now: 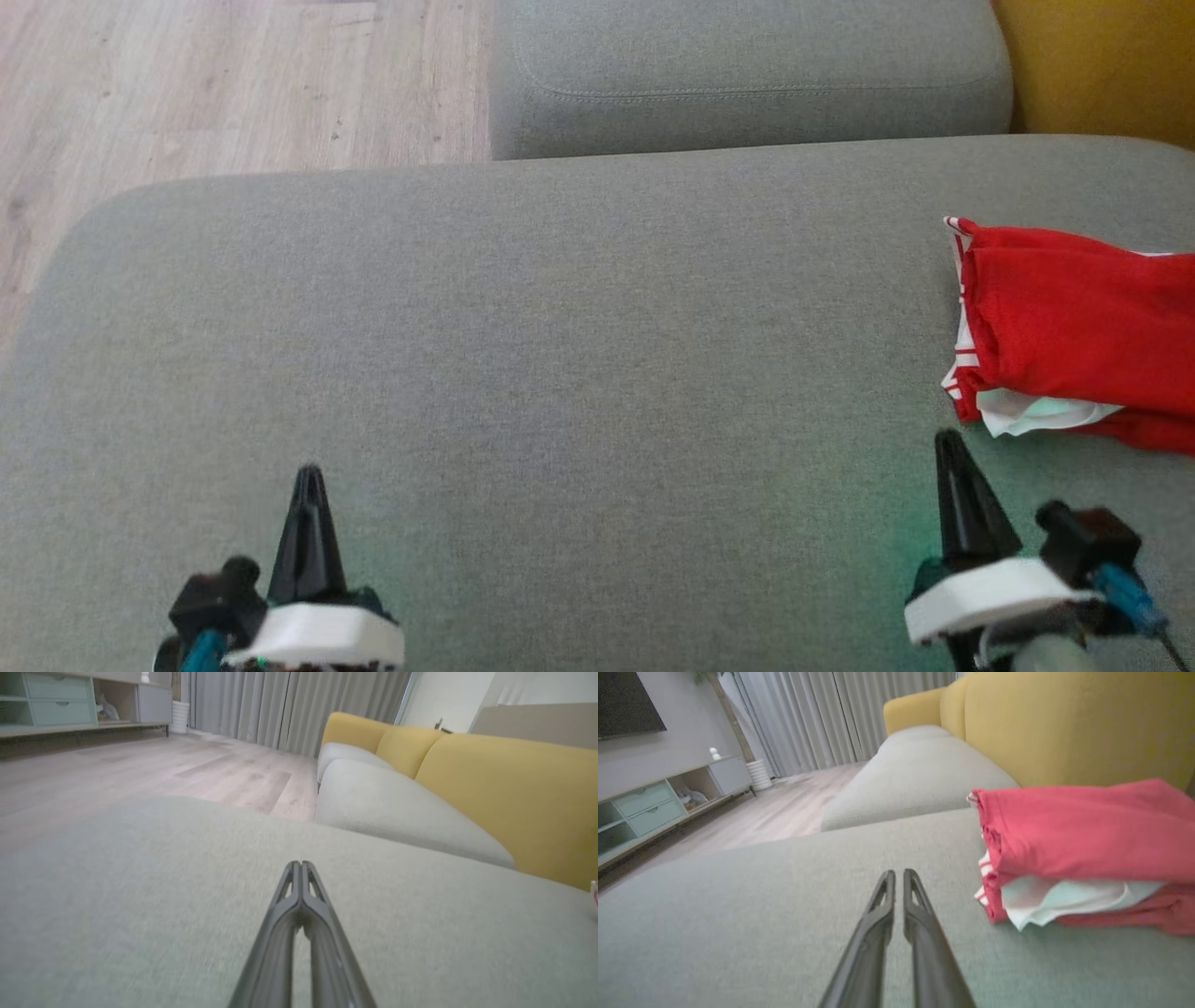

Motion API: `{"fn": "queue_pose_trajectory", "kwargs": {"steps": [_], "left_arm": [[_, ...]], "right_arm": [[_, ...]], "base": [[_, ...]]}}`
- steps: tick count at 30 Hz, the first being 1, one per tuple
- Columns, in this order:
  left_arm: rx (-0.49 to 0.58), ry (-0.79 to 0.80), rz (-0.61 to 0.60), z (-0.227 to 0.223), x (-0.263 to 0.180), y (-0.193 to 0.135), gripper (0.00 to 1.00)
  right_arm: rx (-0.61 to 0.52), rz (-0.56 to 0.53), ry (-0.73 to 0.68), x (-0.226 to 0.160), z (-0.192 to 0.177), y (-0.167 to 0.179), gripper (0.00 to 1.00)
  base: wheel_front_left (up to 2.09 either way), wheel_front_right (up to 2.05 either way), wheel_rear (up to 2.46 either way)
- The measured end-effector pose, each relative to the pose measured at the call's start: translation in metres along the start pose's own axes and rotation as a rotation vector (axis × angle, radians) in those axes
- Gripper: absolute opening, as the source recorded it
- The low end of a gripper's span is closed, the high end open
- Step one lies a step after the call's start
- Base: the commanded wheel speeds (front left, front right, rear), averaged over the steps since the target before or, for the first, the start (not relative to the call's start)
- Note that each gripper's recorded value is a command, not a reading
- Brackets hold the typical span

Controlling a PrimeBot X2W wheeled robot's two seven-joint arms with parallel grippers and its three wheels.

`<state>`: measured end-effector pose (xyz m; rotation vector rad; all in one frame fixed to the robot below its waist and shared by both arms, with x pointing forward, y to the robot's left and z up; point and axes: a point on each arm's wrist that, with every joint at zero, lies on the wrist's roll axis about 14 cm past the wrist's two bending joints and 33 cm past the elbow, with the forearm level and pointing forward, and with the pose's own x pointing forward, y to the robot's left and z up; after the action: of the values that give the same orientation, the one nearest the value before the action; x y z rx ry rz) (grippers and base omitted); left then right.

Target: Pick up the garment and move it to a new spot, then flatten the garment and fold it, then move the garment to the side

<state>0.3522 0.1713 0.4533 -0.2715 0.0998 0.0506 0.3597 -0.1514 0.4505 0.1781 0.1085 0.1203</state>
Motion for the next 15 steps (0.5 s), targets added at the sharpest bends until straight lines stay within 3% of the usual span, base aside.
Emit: {"fn": "queue_pose_trajectory", "kwargs": {"steps": [15], "left_arm": [[-0.149,0.058,0.035,-0.0111,-0.0033,0.0066,0.0]], "right_arm": [[0.166,-0.052,0.026,-0.0048,-0.0066,-0.0091,0.0]], "base": [[0.0,0.0,0.0]]}}
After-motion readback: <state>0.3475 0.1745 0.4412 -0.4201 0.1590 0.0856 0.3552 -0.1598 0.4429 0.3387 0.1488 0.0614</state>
